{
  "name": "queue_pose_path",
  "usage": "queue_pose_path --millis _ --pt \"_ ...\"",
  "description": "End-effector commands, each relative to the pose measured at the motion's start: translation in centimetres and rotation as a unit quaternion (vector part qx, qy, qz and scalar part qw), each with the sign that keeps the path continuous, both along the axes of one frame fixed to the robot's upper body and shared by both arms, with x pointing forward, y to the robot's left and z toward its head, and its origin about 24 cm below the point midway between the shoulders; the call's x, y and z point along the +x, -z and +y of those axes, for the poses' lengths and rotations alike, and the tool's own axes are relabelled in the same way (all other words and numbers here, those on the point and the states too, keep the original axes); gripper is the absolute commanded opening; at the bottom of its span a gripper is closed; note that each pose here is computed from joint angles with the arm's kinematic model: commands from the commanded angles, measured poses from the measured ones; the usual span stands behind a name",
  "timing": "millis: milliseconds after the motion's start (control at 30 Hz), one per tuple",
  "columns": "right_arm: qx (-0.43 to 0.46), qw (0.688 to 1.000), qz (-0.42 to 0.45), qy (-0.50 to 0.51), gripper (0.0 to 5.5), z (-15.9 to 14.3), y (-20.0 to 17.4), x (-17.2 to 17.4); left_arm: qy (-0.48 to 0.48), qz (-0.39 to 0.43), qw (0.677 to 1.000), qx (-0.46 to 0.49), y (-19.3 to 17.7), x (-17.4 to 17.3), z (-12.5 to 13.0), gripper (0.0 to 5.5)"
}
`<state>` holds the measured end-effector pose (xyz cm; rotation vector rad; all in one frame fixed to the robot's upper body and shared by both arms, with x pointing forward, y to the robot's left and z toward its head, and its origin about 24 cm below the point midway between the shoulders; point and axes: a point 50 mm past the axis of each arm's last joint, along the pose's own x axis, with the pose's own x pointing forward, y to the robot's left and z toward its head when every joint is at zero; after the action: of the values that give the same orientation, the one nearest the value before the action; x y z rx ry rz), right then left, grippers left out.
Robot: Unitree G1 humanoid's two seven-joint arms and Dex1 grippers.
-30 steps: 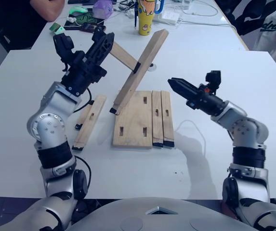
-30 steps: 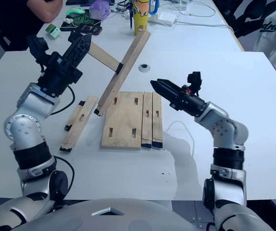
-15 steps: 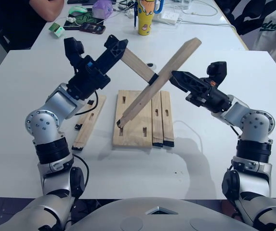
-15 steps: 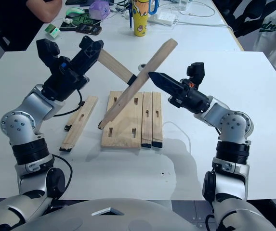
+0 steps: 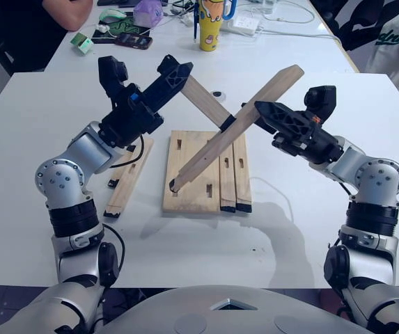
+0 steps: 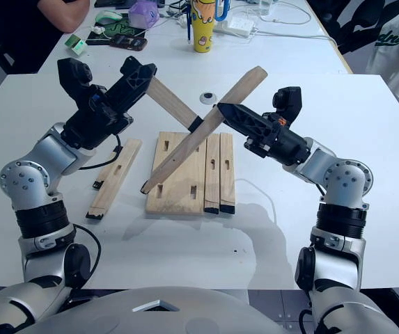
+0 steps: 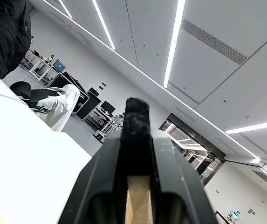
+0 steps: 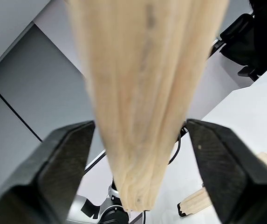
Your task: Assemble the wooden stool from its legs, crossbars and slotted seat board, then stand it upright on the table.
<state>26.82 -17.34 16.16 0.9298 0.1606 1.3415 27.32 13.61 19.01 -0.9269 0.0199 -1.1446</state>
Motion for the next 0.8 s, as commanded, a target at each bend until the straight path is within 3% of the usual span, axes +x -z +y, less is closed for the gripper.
queue_pose_path --millis 33,167,267,300,533,600,733,800 --pt "-0.003 1.000 -0.010 -0.012 2.80 0.0 -0.4 -0.3 0.009 -0.001 1.000 0.015 0.1 -0.4 -0.1 0.43" --pt "-0.007 1.000 -0.012 -0.020 2.22 0.0 -0.1 -0.6 0.007 -0.003 1.000 0.019 0.1 -0.3 0.0 0.43" --pt "-0.009 1.000 -0.012 -0.023 2.08 0.1 0.0 -0.7 0.007 -0.007 1.000 0.018 0.0 -0.3 0.0 0.43" --pt "-0.011 1.000 -0.012 -0.023 2.08 0.1 0.0 -0.7 0.006 -0.007 1.000 0.013 -0.1 -0.3 0.0 0.79" --pt "-0.039 0.999 -0.004 0.005 2.08 -0.1 0.9 -0.5 -0.019 -0.010 1.000 -0.013 -0.7 -0.2 0.8 1.85" --pt "-0.064 0.998 -0.003 0.008 2.08 -0.1 1.5 -0.6 -0.055 -0.021 0.998 -0.030 -1.6 0.1 2.3 2.03" --pt "-0.116 0.993 -0.001 0.006 2.08 -1.1 2.9 -1.4 -0.184 -0.052 0.978 -0.079 -4.4 0.9 9.0 2.04" --pt "-0.141 0.990 -0.002 0.006 2.08 -1.9 3.2 -1.6 -0.219 -0.057 0.971 -0.080 -4.7 0.7 11.2 2.04"
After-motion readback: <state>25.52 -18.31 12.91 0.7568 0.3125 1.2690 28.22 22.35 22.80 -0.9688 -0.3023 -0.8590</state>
